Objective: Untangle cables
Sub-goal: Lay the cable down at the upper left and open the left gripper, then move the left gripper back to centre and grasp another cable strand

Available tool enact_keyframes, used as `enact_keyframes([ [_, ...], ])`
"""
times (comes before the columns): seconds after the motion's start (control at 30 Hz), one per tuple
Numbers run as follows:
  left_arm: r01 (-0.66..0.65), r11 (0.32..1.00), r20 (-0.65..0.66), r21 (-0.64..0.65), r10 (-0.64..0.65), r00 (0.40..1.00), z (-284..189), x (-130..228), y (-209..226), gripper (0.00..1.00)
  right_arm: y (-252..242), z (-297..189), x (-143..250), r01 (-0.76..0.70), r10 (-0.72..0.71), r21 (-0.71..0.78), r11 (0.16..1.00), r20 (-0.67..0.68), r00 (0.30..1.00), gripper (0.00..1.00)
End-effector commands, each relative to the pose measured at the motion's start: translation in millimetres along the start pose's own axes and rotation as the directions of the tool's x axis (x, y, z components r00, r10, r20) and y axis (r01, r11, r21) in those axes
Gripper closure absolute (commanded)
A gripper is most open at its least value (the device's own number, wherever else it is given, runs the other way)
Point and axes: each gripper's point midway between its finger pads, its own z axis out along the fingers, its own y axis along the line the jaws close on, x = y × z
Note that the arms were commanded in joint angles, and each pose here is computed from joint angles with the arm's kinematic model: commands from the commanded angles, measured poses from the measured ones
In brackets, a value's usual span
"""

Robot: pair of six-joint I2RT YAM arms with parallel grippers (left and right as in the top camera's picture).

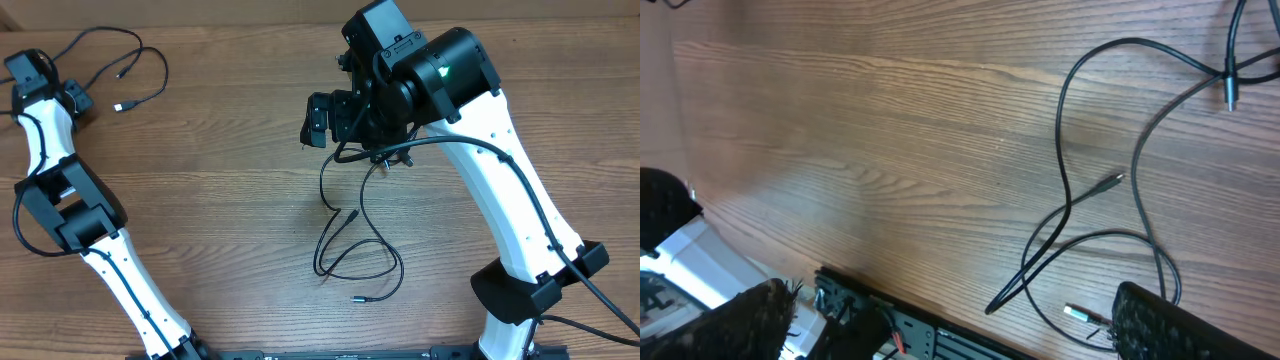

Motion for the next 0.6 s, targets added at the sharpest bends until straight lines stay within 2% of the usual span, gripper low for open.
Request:
enact_keyframes([
  [0.0, -0.086, 0.991, -0.089, -0.103, 0.077, 0.993, 36, 44, 25, 0.96, 5, -7, 4, 0.012, -0.012, -0.022, 1.000, 0.007, 1.000, 0.00],
  [0.17, -0.061, 0.998, 0.045, -0.030, 0.062, 0.997, 7, -17, 25, 0.96, 9, -7, 6, 0.012, -0.012, -0.041, 0.999, -0.005, 1.000, 0.00],
  [0.33, -0.048, 0.996, 0.205, 0.074, 0.032, 0.978, -54, -92, 12, 0.96, 9, -7, 6, 0.012, -0.012, -0.042, 0.999, -0.005, 1.000, 0.00],
  [0.47, 0.079, 0.982, 0.263, 0.170, -0.122, 0.957, -108, -129, 1, 0.96, 9, -7, 6, 0.012, -0.012, -0.040, 0.999, -0.004, 1.000, 0.00],
  [0.5, 0.127, 0.972, 0.256, 0.195, -0.176, 0.950, -120, -134, -1, 0.94, 9, -7, 6, 0.012, -0.012, -0.040, 0.999, -0.004, 1.000, 0.00],
  [0.57, 0.193, 0.943, 0.225, 0.270, -0.257, 0.940, -146, -140, -12, 0.84, 8, -7, 6, 0.012, -0.012, -0.040, 0.999, -0.003, 1.000, 0.00],
])
